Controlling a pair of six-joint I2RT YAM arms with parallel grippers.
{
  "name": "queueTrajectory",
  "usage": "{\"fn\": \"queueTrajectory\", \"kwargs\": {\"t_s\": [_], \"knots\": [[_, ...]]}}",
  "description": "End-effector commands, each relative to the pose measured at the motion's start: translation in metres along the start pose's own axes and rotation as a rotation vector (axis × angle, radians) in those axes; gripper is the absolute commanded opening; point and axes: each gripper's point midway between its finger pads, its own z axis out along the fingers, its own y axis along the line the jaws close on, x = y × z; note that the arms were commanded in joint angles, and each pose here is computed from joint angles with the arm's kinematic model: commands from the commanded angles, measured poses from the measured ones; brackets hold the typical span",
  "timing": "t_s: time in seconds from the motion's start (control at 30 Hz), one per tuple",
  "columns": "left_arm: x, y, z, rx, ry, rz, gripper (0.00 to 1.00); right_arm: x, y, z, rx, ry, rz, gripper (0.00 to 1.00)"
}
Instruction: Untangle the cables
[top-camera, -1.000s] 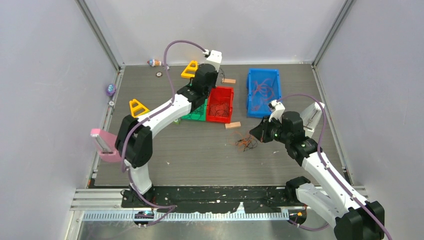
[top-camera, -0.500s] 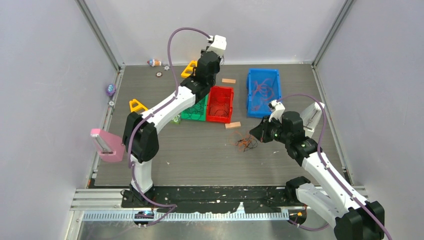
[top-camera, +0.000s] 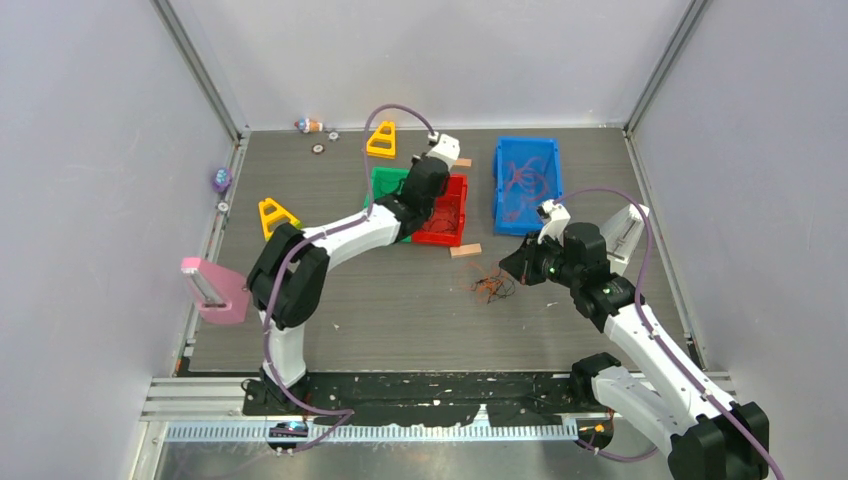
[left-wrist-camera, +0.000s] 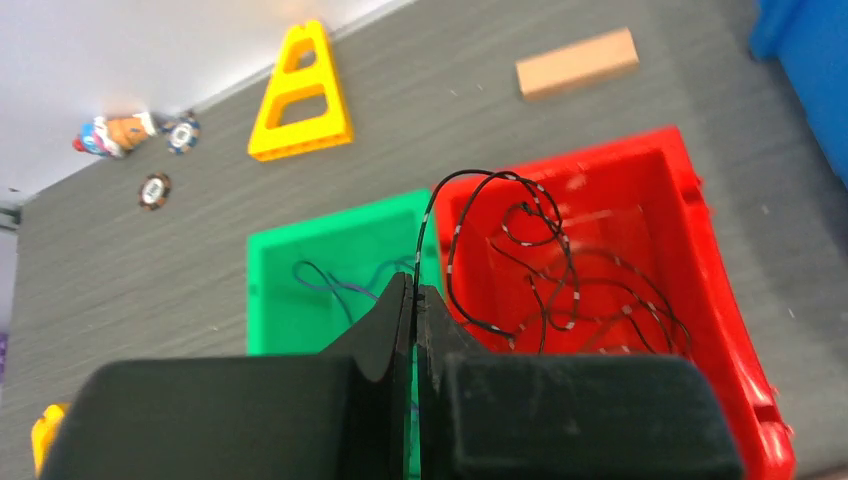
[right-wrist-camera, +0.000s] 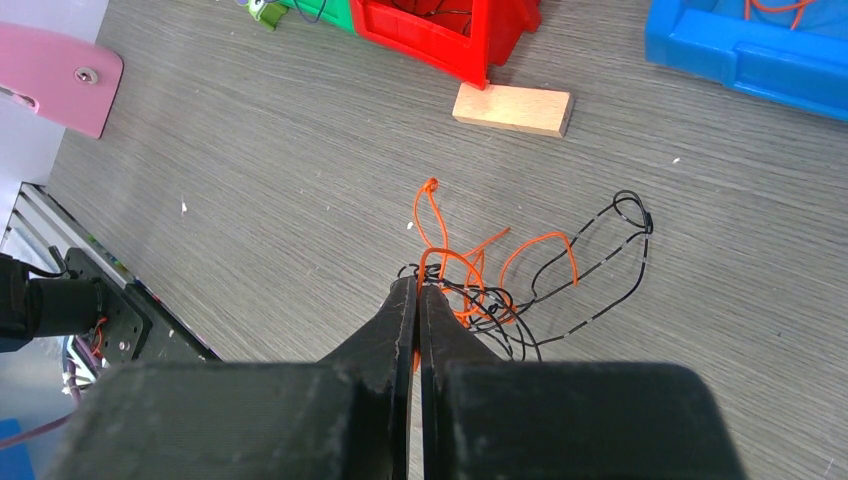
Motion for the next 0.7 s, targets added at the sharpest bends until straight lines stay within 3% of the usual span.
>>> {"fn": "queueTrajectory", "kwargs": {"t_s": [0.0,0.17,0.33,0.67], "knots": [[-0.018,-0.016,-0.025,0.056,-0.044,-0.059,0.0,-0.026,0.012,-0.004,-0.029,-0.079,-0.038,0.05],[0.019,-0.054,-0.041,0.279,0.203,-0.004,0.0,-0.024,0.011,-0.005,-0.025,-0.079,-0.037,0.05],[0.057,-0.064,-0.032,0.27,0.451,0.032,0.0,-0.023,0.011,-0.007,-0.024,-0.083,-0.04,0.05],[0.086,-0.074,0.003,0.312,0.613,-0.006,0.0,-0.014,0.01,-0.008,-0.023,-0.066,-0.013,0.06]]}}
